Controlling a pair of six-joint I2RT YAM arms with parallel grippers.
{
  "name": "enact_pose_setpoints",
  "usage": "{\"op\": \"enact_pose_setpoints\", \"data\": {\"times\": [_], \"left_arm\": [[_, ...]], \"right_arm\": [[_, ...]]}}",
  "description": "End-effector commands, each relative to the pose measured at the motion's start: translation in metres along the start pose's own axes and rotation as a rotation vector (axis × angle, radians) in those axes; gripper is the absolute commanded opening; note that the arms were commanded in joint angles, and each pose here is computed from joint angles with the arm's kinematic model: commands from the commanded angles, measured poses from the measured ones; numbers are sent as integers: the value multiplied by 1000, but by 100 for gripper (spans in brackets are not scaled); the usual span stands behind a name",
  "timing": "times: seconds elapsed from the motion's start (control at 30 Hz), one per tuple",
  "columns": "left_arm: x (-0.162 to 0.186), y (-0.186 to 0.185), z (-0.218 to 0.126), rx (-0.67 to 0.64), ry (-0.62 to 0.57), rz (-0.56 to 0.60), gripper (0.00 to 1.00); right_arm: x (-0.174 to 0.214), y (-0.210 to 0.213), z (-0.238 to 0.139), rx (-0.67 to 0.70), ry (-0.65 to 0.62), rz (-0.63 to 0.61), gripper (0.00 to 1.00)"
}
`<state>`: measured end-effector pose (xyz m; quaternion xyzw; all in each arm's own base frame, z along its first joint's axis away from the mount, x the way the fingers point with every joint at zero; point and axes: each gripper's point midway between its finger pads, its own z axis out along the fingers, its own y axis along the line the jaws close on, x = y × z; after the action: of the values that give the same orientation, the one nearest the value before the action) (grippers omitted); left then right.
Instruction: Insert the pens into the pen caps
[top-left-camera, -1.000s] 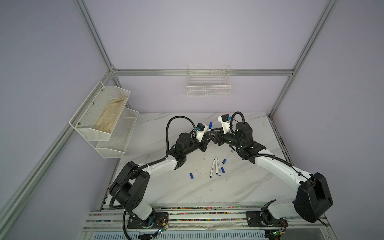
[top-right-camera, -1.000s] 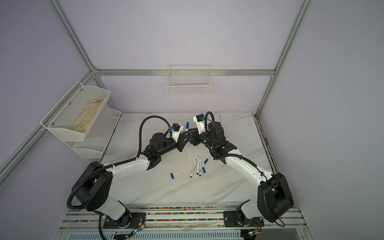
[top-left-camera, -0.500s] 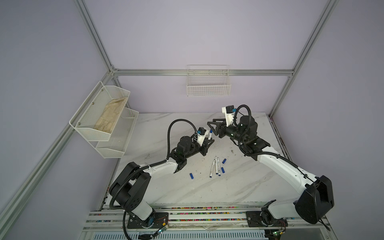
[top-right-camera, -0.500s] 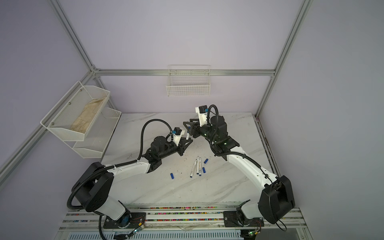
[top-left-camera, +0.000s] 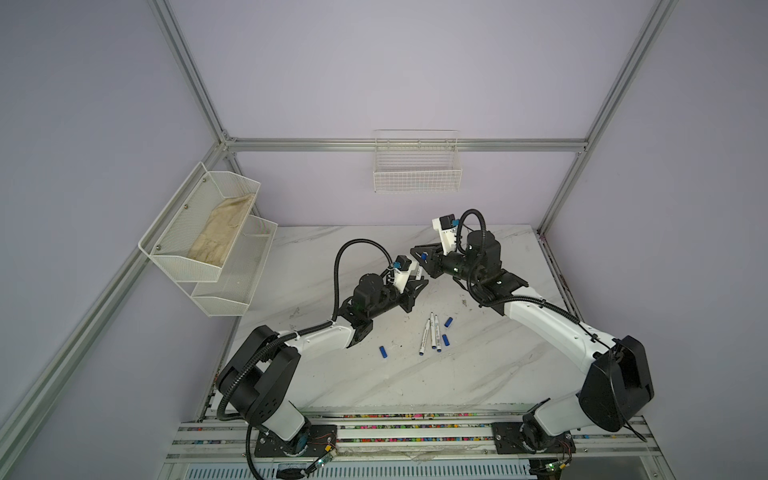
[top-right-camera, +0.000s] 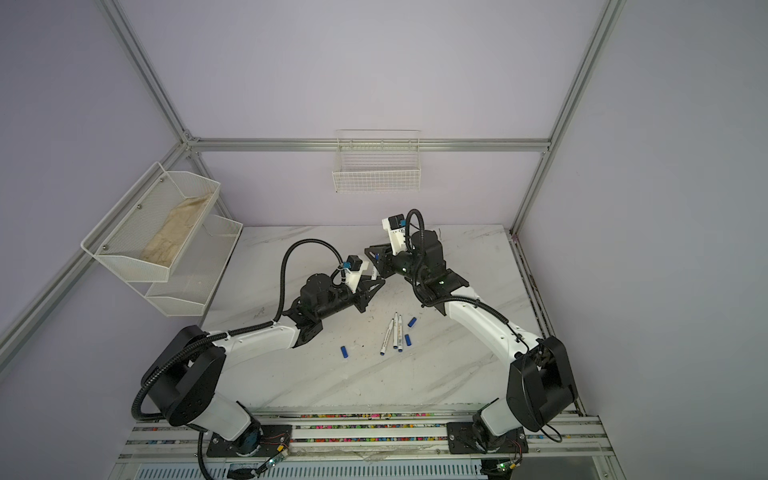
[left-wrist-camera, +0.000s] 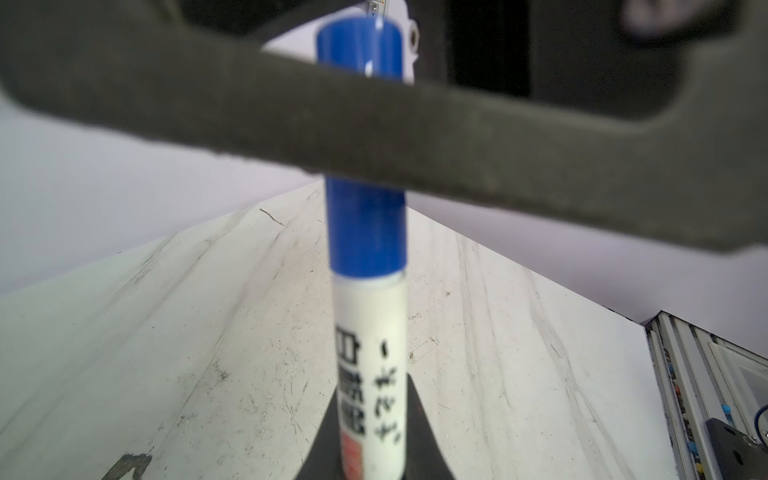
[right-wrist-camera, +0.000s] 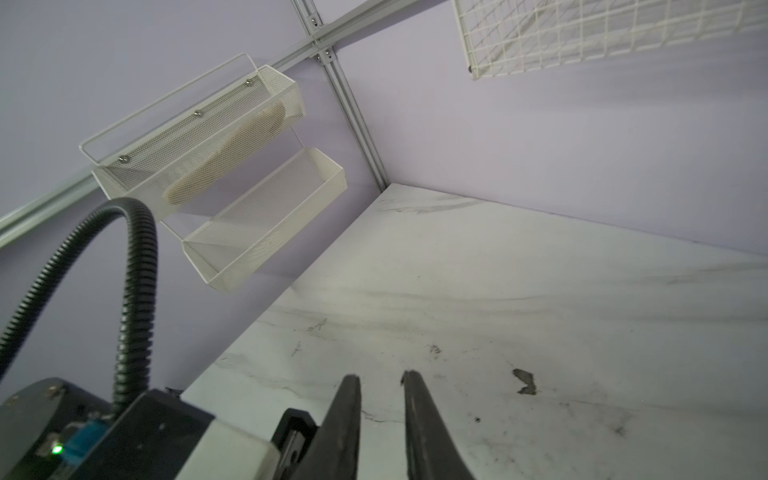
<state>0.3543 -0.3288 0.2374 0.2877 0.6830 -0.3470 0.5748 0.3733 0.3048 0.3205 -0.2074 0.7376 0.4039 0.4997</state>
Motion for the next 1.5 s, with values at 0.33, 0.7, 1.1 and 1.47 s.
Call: {"op": "enact_pose_setpoints", "data": {"times": [0.33,0.7,1.1,1.47], "left_arm": [[-114,16,-33,16,-380,-64,0],[-150,69,-65,-44,-573,-165,0],[-142,113,-74,-292,-588,-163,0],[-135,136,-96,-536,-646,-163,0]], "right_arm": [[69,0,7,-105,250,152,3],[125,-22,-5,-143,478,345,0],[183,-12,-3,-46,681,215,0],[209,-2,-5,58,770,16,0]]}}
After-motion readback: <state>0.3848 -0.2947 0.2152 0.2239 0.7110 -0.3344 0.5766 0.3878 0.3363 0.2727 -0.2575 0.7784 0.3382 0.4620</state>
